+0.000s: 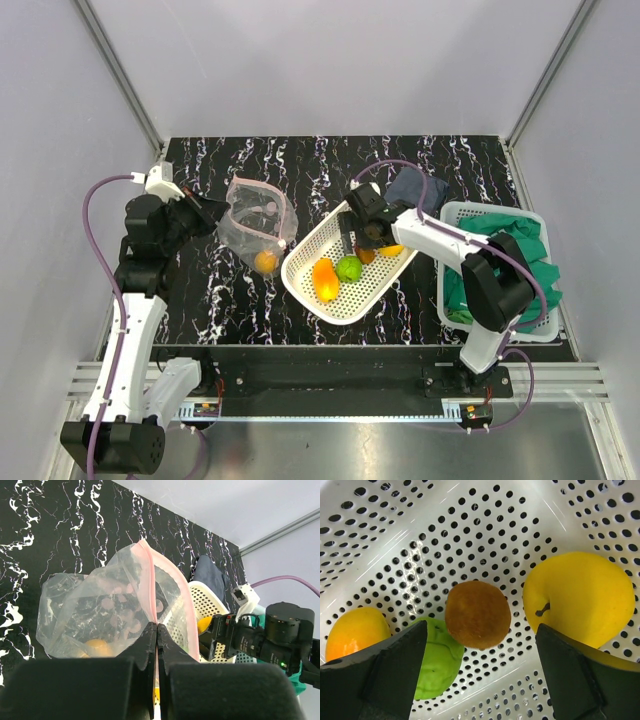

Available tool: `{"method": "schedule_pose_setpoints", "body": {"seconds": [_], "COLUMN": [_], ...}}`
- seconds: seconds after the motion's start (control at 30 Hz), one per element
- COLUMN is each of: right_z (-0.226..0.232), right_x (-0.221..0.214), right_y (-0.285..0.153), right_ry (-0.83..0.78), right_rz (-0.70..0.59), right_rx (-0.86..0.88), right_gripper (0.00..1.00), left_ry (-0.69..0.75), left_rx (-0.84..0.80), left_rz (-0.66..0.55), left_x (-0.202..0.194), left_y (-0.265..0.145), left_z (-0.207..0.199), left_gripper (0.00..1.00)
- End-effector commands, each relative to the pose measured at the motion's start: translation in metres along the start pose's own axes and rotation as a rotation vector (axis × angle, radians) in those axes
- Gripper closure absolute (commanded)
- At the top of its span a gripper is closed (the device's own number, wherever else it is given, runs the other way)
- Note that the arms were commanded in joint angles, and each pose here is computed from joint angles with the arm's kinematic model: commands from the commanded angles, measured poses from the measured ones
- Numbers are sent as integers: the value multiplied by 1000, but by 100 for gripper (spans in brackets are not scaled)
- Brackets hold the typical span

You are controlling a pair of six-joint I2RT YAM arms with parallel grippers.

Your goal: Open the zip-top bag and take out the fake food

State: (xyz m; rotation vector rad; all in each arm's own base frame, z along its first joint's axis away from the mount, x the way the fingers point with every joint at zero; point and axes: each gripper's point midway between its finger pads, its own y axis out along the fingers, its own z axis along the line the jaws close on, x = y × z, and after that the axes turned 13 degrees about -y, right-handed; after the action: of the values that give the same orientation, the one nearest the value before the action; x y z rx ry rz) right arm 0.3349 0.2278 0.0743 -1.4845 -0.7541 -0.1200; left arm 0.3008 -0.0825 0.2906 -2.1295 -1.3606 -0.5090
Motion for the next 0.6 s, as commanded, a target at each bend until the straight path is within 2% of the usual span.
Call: {"method": "schedule_pose_setpoints", "body": {"seconds": [0.0,0.07,0.2,0.3,0.37,0.4,0.47,0.5,0.57], "right_z": [4,6,32,69,103,115,144,152,175], "right_x": [41,51,98,129,136,156,157,176,175], "right_y": [-30,-44,-88,-116,-119,-138,-136,-156,-150], "right_ry": [-14,-16,-28,-51,-103,-112,-166,-173,-213], "right_rz": [-95,-120,-258,-335,-330,-383,-364,-422,-400], "right_rx": [14,18,81,200,309,350,391,413,435], "right_gripper": [3,3,5,9,11,14,17,18,21], "left_ry": [28,27,21,19,18,19,19,21,23], "left_rx": [-80,-80,-78,-80,-81,-85,-90,-94,-97], "left_rz": [-31,-29,-22,-17,-14,-11,-11,-10,-15], "left_x": [14,13,11,9,8,8,8,8,9], "left_y": [-5,-4,-2,-3,-3,-3,-4,-5,-6], "left_z": [-25,-25,-23,-23,-22,-23,-25,-25,-27], "left_gripper": [100,100,100,100,100,100,100,100,100]}}
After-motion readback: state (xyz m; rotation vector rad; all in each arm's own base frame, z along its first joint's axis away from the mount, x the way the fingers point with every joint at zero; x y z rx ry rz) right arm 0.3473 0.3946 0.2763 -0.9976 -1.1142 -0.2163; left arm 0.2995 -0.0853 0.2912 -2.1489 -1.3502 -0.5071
